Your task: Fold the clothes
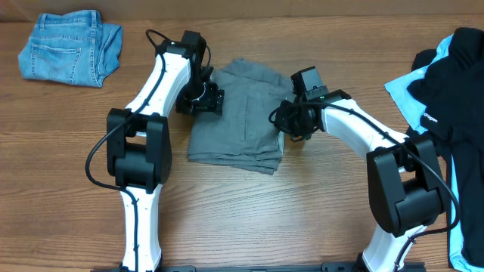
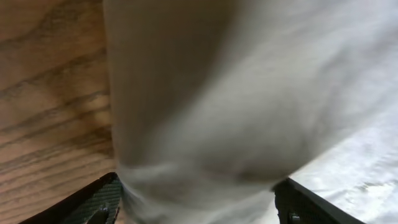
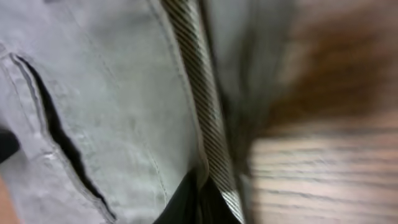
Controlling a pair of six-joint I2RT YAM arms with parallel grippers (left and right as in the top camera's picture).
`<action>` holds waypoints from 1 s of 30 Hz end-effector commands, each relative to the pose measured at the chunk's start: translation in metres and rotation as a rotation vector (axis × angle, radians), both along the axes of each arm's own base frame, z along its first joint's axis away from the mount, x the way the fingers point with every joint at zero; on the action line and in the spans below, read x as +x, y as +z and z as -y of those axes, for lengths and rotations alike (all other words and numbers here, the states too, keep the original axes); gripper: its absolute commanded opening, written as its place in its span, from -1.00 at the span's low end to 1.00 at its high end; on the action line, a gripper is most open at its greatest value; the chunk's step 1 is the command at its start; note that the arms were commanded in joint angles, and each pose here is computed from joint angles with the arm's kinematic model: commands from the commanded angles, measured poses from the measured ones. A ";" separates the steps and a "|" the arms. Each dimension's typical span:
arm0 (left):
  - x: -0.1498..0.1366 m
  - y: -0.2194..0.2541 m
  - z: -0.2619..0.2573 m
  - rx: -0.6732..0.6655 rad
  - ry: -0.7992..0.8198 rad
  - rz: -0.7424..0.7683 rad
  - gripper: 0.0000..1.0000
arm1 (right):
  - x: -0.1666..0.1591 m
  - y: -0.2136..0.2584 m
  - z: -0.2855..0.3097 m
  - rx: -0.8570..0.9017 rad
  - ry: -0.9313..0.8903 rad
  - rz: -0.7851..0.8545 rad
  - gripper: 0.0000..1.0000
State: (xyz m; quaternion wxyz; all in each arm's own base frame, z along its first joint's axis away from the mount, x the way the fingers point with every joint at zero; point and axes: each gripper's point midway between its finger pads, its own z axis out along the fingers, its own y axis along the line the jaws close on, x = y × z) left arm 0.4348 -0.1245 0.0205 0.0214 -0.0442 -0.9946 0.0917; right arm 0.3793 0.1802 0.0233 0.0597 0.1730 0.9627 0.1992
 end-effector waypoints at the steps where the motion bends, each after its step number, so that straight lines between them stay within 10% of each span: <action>1: -0.002 -0.011 -0.007 0.047 -0.002 -0.018 0.64 | -0.003 -0.007 0.023 -0.093 -0.047 -0.026 -0.92; 8: -0.002 -0.012 -0.014 0.085 -0.001 -0.014 0.58 | -0.022 -0.014 0.044 -0.192 -0.066 -0.103 -0.92; 16: 0.003 0.013 -0.012 0.074 -0.009 0.010 0.27 | -0.019 0.010 0.078 -0.276 -0.152 -0.146 -0.49; 22: 0.008 0.055 -0.001 0.016 -0.011 0.065 0.33 | 0.024 0.068 0.085 -0.177 -0.117 0.006 0.32; 30: 0.009 0.055 0.036 -0.046 -0.068 0.097 0.08 | 0.065 0.084 0.034 0.057 0.059 0.209 -0.68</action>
